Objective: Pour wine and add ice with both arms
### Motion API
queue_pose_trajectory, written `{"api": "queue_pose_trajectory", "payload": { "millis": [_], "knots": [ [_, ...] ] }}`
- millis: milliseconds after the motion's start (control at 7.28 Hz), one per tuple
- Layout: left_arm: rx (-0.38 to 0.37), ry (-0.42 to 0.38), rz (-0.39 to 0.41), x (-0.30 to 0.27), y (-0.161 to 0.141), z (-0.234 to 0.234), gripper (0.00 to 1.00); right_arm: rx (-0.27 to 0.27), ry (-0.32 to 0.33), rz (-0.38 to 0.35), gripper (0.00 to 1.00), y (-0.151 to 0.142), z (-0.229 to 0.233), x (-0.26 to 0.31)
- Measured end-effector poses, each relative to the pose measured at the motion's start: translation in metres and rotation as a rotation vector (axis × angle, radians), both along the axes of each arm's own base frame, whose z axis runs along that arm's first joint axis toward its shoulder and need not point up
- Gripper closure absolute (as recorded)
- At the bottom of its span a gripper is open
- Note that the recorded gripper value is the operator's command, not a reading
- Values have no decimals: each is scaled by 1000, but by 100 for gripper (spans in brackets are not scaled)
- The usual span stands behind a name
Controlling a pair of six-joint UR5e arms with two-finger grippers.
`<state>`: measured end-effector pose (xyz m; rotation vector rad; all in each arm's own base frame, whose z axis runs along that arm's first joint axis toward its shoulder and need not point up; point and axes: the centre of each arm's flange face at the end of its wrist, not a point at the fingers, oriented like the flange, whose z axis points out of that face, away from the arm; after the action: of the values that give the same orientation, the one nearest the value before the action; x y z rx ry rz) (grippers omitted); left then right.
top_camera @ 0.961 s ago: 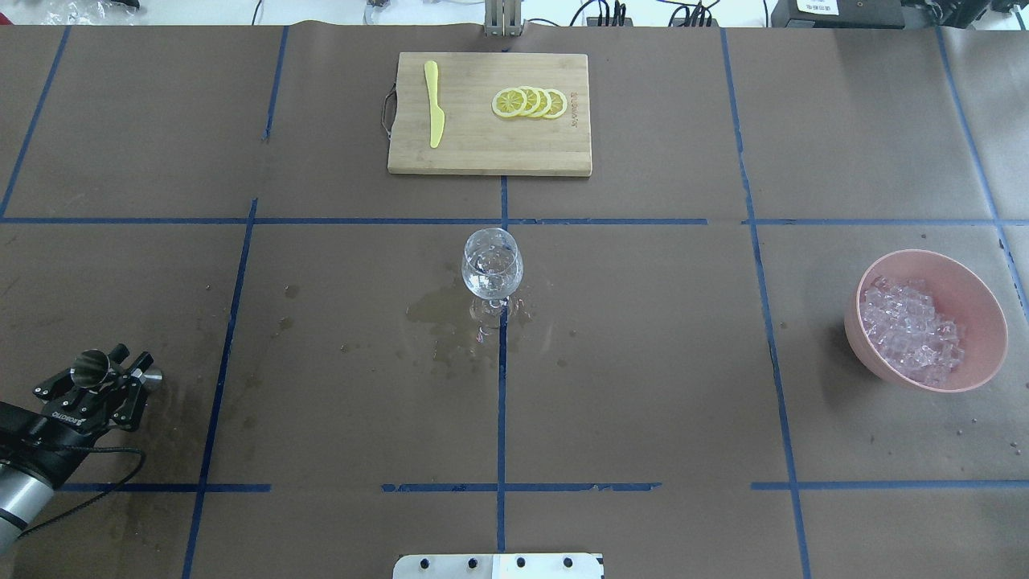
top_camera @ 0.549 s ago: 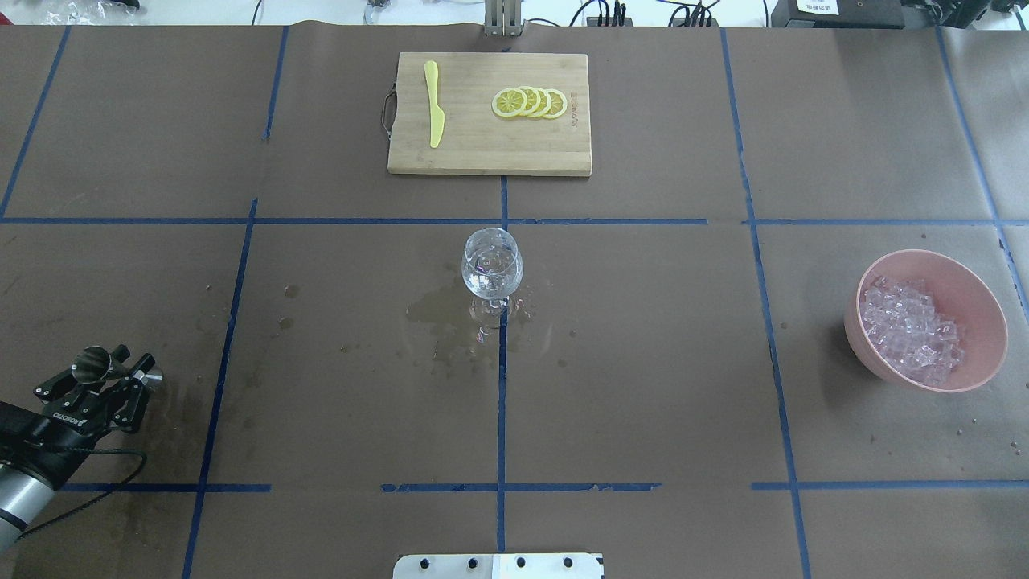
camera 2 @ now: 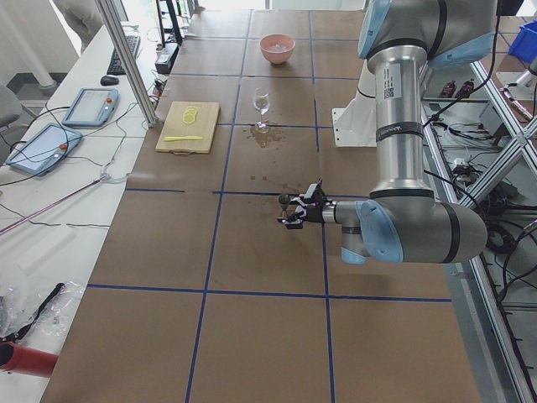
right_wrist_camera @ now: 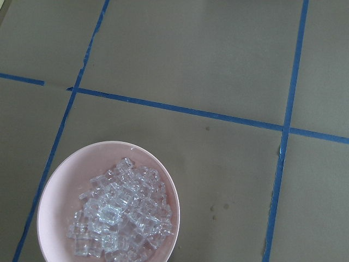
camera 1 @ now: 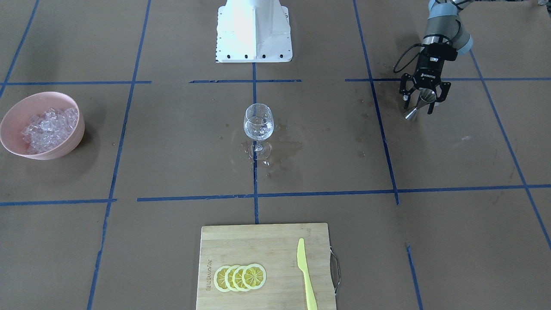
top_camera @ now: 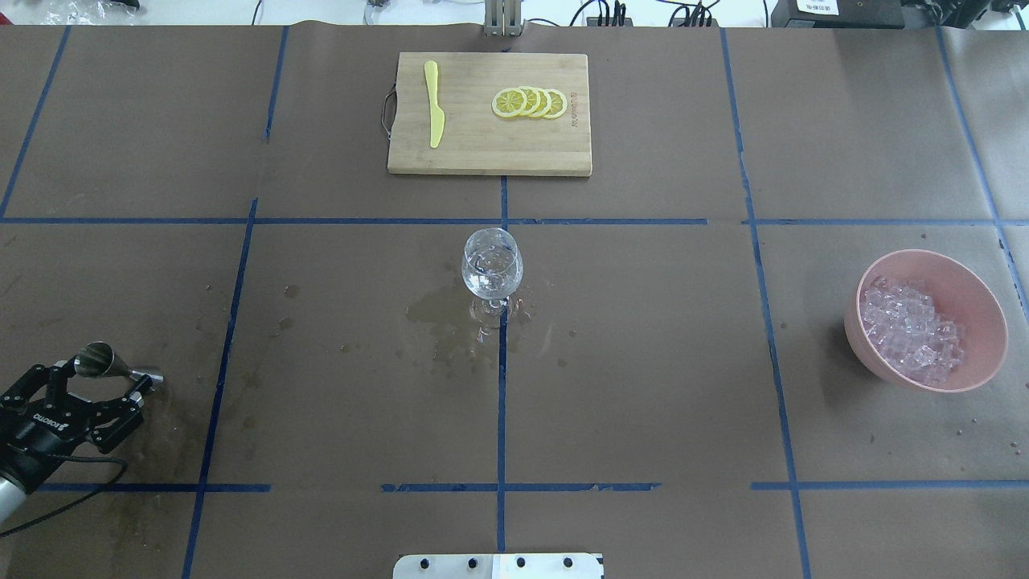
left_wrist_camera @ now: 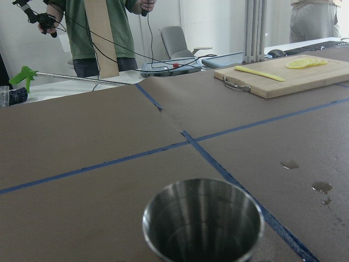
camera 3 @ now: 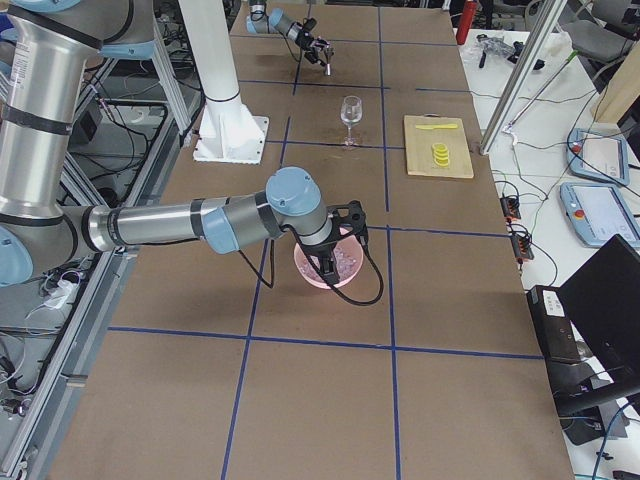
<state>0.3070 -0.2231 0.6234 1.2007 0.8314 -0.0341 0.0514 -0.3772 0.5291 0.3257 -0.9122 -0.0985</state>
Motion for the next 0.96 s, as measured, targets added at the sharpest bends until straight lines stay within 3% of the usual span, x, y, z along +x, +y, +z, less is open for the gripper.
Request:
{"api": "queue_pose_trajectory", "payload": {
  "millis": [275,549,961],
  "knots": [
    [-20,-19,98,-9,6,5,0,-3,-1,0,0,0,1,0],
    [-56,-59,232,-60,15,2,0,-6,-2,0,0,1,1,0],
    [-56,-212,302,-142,5,14,0,-6,-3,1,0,1,1,0]
  ]
}}
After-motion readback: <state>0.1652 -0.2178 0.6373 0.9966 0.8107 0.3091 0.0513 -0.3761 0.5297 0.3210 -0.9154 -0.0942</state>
